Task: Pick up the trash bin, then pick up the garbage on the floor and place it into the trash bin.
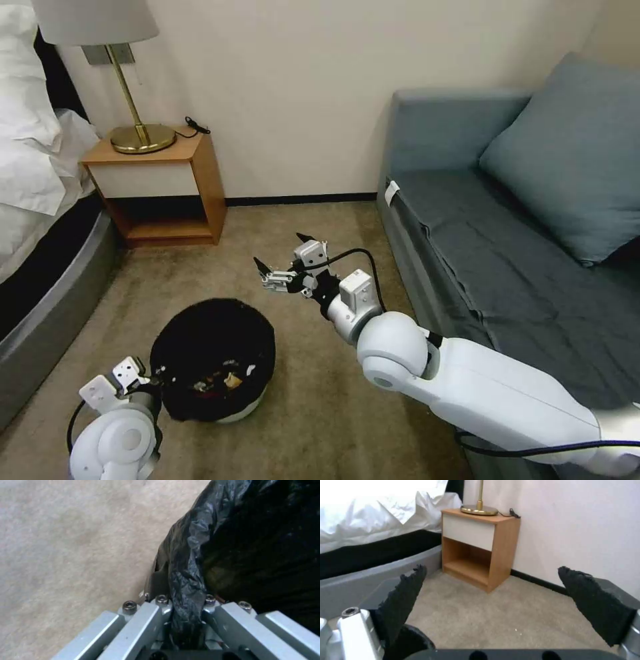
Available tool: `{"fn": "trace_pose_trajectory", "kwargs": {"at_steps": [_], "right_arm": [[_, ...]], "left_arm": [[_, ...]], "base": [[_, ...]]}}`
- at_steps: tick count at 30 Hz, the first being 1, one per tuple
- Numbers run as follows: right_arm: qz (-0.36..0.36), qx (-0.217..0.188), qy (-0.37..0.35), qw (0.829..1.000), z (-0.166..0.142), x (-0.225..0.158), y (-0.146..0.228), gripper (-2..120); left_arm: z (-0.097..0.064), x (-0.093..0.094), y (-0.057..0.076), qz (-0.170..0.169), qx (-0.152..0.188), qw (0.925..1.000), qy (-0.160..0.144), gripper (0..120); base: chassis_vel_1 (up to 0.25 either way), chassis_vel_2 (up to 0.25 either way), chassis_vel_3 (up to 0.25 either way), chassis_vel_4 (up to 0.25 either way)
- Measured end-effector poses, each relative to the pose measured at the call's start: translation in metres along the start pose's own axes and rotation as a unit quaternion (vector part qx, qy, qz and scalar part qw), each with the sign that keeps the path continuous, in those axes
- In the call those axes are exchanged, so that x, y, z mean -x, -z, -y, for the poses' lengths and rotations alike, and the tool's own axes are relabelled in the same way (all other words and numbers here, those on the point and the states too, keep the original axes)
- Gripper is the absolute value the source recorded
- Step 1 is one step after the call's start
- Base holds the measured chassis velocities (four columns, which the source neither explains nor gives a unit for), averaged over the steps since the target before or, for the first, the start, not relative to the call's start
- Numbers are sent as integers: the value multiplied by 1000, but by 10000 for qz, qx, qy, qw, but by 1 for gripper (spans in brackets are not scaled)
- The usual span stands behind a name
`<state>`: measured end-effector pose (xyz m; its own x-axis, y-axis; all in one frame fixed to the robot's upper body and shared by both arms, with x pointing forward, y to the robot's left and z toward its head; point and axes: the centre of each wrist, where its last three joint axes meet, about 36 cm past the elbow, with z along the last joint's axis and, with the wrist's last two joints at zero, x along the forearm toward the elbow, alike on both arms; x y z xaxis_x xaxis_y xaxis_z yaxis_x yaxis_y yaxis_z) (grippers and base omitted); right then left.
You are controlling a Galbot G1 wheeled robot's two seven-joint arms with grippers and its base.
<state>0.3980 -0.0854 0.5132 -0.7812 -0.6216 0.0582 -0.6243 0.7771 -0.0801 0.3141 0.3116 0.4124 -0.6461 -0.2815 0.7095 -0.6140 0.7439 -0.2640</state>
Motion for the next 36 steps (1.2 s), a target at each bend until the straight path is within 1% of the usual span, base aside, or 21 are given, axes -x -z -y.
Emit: {"fn": "trace_pose_trajectory", "kwargs": {"at_steps": [3, 5, 9, 14, 16, 17, 18, 21, 22, 23, 24, 25, 27, 28, 31, 33, 36], "right_arm": [[0, -3, -16, 10000, 0, -2, -3, 100], [6, -4, -35, 10000, 0, -4, -5, 100], [6, -12, -58, 10000, 0, -4, -8, 100], [-11, -11, -69, 10000, -1, -5, -11, 100], [-33, -9, -77, 10000, -1, -5, -12, 100], [-40, -5, -78, 10000, -1, -5, -13, 100], [-40, -5, -78, 10000, -1, -5, -13, 100], [-57, 7, -81, 10000, -1, -6, -14, 100], [-64, 11, -80, 9999, -2, -6, -14, 100], [-64, 11, -80, 9999, -2, -6, -14, 100], [-68, 13, -81, 9999, -2, -6, -15, 100], [-73, 16, -84, 9999, -2, -5, -15, 100], [-77, 18, -85, 9999, -2, -6, -15, 100], [-77, 18, -85, 9999, -2, -6, -15, 100], [-92, 21, -89, 9999, -2, -6, -16, 100], [-94, 22, -90, 9999, -2, -6, -17, 100], [-93, 66, -84, 9999, -2, -8, -16, 100]], "left_arm": [[-2, 6, -2, -41, 22, 9999, 89, 3], [-4, 8, -3, -37, 46, 9999, 90, 3], [-6, 9, -5, 14, 123, 9999, 6, 3], [-9, 10, -6, 199, 251, 9993, -201, 3], [-11, 7, -6, 459, 373, 9975, -388, 13], [-11, 6, -6, 536, 413, 9968, -422, 17], [-11, 6, -6, 536, 413, 9968, -422, 17], [-13, 1, -5, 807, 587, 9938, -481, 30], [-13, 0, -4, 847, 631, 9933, -477, 35], [-13, 0, -4, 847, 631, 9933, -477, 35], [-13, -1, -4, 858, 648, 9931, -477, 38], [-13, -1, -4, 872, 667, 9929, -464, 45], [-14, -1, -4, 948, 717, 9920, -432, 52], [-14, -1, -4, 948, 717, 9920, -432, 52], [-16, -6, -4, 1191, 837, 9881, -503, 67], [-16, -7, -4, 1251, 872, 9869, -533, 69], [-20, -16, -5, 1725, 1171, 9749, -781, 86]], "base": [[0, 0, 0, 0], [0, 0, 0, 0], [0, 0, 0, 0], [0, 0, 0, 0], [0, 0, 0, 0], [0, 0, 0, 0], [0, 0, 0, 0], [0, 0, 0, 0], [0, 0, 0, 0], [0, 0, 0, 0], [0, 0, 0, 0], [0, 0, 0, 0], [0, 0, 0, 0], [0, 0, 0, 0], [0, 0, 0, 0], [0, 0, 0, 0], [0, 0, 0, 0]]}}
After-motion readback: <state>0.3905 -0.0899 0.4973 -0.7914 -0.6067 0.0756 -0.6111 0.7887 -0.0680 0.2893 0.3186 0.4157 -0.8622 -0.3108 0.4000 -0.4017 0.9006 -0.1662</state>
